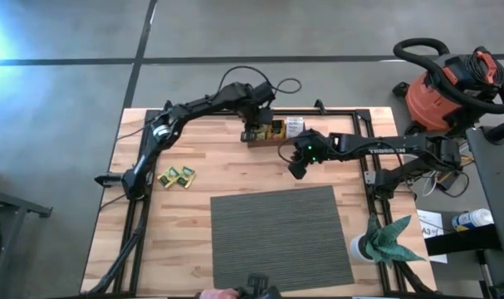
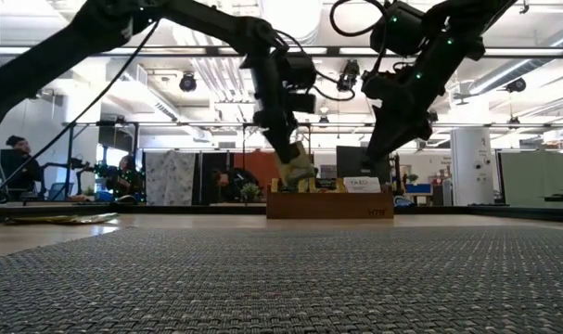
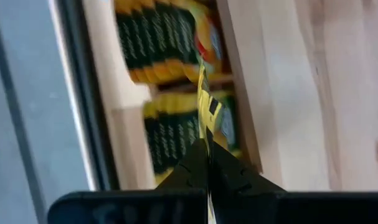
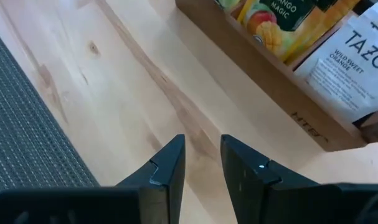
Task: Pick & Place Tea
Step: Put the yellow tea bag into the left section of the wooden organizer
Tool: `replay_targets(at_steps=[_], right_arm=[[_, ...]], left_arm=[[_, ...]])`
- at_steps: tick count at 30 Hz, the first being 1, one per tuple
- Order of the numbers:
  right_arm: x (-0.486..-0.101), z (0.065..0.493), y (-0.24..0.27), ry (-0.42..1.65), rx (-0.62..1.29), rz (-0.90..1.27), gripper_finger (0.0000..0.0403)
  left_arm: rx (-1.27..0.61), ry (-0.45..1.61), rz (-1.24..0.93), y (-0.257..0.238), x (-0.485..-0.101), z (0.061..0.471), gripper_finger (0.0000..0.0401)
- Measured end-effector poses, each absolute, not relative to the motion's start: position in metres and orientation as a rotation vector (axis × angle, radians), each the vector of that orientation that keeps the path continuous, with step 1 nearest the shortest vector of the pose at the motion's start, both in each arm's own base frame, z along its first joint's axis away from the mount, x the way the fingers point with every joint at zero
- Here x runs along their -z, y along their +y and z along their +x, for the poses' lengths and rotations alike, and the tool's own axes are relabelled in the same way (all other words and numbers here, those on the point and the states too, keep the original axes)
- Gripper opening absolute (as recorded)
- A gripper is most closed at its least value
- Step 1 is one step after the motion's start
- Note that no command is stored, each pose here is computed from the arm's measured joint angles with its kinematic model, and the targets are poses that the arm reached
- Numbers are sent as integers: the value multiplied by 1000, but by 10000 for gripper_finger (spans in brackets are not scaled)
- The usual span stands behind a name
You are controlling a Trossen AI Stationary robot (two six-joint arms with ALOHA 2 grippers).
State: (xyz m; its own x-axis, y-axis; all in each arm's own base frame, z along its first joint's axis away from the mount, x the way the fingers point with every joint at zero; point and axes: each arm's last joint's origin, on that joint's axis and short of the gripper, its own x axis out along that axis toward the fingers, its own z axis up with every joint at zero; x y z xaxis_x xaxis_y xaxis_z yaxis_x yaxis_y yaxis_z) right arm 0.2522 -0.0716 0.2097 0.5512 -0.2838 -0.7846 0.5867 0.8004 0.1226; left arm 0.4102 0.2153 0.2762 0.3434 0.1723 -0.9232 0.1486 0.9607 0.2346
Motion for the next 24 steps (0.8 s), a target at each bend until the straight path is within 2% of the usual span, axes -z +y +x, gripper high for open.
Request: replay_targets(at_steps=[10, 24], right_arm=[[-204, 250, -71, 858, 533, 396, 96], [-204, 250, -71, 849, 531, 393, 72]], left_arm=[[37, 1374, 238, 211, -242, 404, 0], [-88, 1397, 350, 216, -237, 407, 5]])
